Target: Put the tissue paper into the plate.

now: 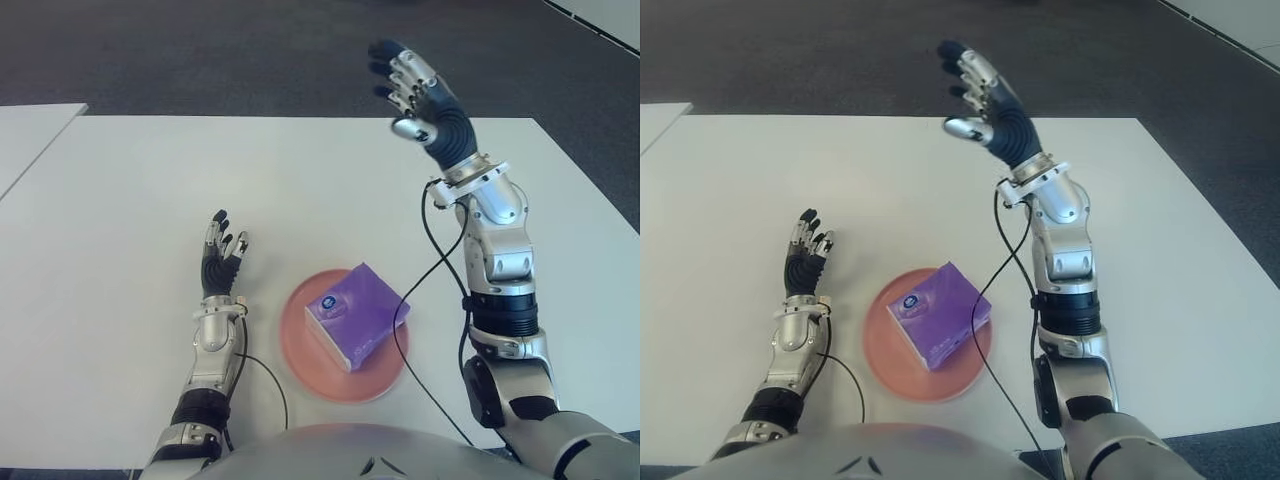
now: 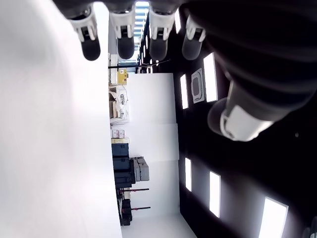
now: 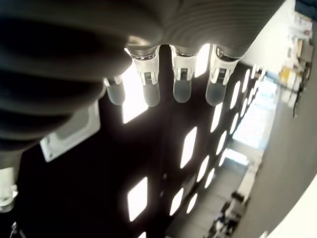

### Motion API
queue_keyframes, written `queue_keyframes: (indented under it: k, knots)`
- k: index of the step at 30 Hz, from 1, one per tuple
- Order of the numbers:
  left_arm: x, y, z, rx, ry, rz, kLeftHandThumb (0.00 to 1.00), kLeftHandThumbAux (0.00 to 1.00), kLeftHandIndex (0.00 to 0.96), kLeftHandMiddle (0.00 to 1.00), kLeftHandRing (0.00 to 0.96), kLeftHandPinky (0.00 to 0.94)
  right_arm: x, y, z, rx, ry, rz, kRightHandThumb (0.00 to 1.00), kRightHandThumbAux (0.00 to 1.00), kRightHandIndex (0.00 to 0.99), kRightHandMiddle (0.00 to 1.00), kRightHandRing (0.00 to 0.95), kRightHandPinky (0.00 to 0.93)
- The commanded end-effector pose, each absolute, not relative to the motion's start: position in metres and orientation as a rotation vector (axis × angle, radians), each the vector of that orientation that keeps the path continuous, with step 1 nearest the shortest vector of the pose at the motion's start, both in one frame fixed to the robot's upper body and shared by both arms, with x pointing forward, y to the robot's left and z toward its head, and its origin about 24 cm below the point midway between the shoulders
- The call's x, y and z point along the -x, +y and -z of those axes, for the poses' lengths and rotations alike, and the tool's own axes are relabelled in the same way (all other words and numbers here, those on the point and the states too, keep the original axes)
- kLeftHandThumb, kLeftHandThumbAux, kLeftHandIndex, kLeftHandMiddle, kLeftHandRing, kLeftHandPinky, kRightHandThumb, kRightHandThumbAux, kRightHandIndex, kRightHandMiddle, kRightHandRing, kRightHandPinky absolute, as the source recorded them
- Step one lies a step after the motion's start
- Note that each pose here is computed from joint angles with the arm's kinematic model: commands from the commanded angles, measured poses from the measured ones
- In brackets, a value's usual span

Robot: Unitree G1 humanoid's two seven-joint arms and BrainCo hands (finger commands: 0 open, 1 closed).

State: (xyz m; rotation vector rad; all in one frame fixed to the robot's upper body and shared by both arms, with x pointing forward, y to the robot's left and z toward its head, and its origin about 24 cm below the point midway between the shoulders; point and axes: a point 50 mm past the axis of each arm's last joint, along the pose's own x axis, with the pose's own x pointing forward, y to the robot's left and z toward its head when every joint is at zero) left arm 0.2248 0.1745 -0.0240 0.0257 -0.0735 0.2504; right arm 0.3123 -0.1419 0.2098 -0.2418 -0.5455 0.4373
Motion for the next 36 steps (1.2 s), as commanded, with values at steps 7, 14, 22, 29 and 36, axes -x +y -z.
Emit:
queue_keyframes:
  k: [7,14,22,29,36]
  knots:
    - [-0.202,0.174,0.052,-0.049,0.062,-0.246,0.202,0.602,0.086,0.034,0.000,0.005,-0.325,-0.179,-0.173,0.103,-0.383,-0.158,0.042,0.451,0.000,0.000,0.000,0.000]
    - [-0.202,0.176,0.053,-0.055,0.060,-0.243,0.196,0.611,0.076,0.033,0.000,0.004,-0.319,-0.190,-0.126,-0.040,-0.265,-0.027,0.077,0.498,0.000,0.000,0.000,0.000]
    - [-0.200,0.178,0.054,-0.047,0.065,-0.251,0.199,0.626,0.077,0.036,0.002,0.011,-0.303,-0.163,-0.077,-0.067,-0.137,0.010,0.078,0.559,0.000,0.000,0.000,0.000]
    - [-0.197,0.178,0.056,-0.054,0.072,-0.251,0.201,0.635,0.073,0.037,0.007,0.019,-0.294,-0.162,-0.054,-0.060,-0.068,0.001,0.068,0.568,0.000,0.000,0.000,0.000]
    - [-0.196,0.178,0.056,-0.062,0.066,-0.242,0.191,0.637,0.067,0.039,0.011,0.021,-0.282,-0.161,-0.039,-0.023,-0.012,0.025,0.100,0.549,0.000,0.000,0.000,0.000]
